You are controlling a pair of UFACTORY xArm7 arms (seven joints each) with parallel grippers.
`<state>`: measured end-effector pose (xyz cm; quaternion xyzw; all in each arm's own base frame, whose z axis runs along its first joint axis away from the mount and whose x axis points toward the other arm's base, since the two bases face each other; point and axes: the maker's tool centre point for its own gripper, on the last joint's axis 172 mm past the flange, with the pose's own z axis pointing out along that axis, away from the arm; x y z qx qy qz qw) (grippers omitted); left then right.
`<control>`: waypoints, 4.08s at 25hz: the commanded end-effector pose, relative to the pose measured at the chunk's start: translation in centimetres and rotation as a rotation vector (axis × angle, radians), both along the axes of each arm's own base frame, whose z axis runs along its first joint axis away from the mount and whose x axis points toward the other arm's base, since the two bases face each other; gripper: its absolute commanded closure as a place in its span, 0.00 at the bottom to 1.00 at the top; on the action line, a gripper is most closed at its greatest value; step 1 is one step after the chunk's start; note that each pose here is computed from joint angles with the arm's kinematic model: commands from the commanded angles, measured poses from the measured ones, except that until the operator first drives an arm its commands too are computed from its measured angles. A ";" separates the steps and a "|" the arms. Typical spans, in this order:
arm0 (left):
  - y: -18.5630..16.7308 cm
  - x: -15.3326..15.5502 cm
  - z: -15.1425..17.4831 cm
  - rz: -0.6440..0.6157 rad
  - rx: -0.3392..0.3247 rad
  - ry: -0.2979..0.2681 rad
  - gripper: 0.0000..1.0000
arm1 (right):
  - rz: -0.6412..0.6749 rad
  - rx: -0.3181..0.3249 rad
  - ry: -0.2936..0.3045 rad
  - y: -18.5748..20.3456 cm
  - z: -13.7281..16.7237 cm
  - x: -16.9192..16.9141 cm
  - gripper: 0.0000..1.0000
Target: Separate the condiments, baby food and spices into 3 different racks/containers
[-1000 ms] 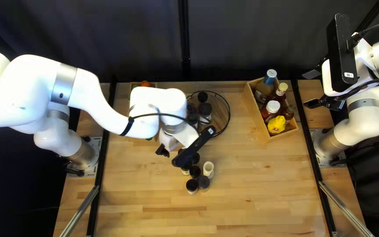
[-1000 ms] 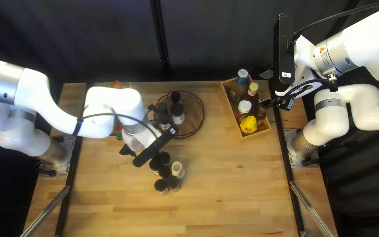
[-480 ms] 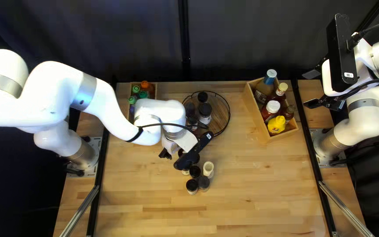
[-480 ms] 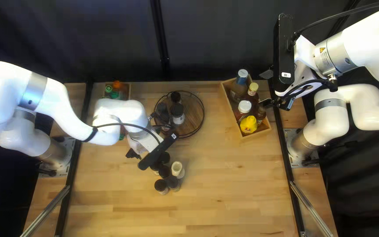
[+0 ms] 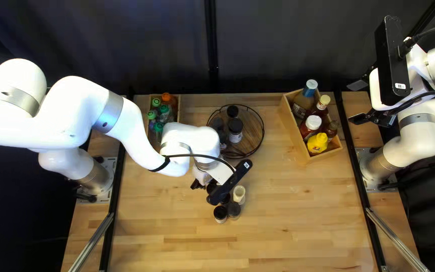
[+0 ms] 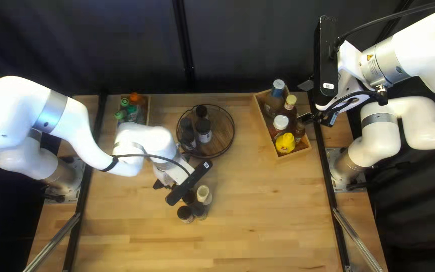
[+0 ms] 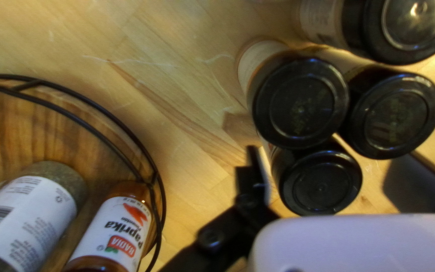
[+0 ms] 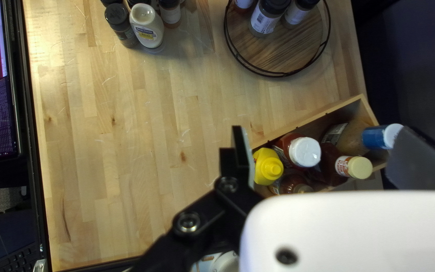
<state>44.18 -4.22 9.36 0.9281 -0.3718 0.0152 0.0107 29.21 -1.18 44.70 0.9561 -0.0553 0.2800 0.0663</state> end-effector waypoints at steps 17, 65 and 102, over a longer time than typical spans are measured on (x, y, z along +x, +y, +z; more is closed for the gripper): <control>3.9 4.5 18.5 0.100 0.025 -0.032 1.00 | 0.000 0.000 0.000 0.0 0.0 0.0 0.00; 18.5 16.1 5.4 0.430 0.051 -0.081 1.00 | 0.000 0.000 0.000 0.0 0.0 0.0 0.00; 9.7 14.4 10.2 0.277 -0.059 -0.025 0.00 | 0.000 0.000 0.000 0.0 0.0 0.0 0.00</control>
